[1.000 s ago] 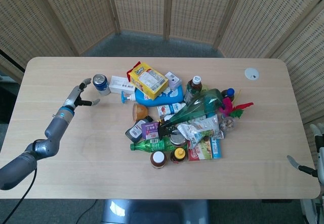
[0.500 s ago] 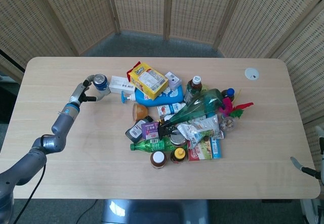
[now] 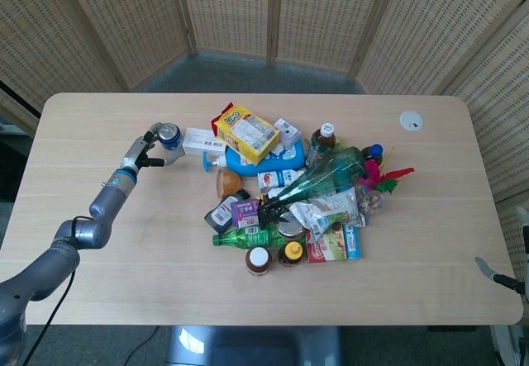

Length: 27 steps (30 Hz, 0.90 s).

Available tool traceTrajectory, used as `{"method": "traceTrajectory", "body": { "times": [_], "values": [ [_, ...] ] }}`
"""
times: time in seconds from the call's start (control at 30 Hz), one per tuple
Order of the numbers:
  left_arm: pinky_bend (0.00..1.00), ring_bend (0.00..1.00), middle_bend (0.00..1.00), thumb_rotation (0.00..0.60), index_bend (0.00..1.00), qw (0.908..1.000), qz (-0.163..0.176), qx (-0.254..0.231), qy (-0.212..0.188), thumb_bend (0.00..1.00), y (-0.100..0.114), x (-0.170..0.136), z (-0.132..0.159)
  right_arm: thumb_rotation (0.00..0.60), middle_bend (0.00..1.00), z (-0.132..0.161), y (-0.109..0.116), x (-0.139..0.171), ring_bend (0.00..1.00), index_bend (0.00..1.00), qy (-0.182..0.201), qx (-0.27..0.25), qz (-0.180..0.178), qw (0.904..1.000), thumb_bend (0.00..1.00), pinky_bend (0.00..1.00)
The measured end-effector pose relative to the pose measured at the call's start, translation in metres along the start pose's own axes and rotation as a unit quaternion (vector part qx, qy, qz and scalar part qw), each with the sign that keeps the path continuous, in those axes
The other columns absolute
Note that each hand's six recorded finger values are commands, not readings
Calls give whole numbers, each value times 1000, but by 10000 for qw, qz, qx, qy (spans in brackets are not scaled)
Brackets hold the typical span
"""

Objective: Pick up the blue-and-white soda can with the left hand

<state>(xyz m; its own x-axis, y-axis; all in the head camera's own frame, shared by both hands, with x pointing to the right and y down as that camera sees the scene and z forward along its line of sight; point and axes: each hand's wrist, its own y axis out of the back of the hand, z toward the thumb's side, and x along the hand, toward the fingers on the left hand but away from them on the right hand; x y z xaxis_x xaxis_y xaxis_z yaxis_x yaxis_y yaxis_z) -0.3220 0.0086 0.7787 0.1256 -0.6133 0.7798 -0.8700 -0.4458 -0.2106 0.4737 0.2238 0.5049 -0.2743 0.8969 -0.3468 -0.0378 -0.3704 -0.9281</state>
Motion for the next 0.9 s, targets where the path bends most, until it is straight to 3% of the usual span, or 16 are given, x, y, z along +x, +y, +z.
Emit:
{"method": "traceTrajectory", "body": {
  "times": [0.53,0.9],
  "values": [
    [0,0,0,600,0,9962,-851,-89,-164,321,-15,-60,-26,390,0,2,0,1,0,0,111,-85,-20,9999,181,0],
    [0,0,0,600,0,9920,-1202,-89,-388,320,2,-104,-45,385,0,5,-1,2,0,0,191,-138,-11,9997,183,0]
  ]
}}
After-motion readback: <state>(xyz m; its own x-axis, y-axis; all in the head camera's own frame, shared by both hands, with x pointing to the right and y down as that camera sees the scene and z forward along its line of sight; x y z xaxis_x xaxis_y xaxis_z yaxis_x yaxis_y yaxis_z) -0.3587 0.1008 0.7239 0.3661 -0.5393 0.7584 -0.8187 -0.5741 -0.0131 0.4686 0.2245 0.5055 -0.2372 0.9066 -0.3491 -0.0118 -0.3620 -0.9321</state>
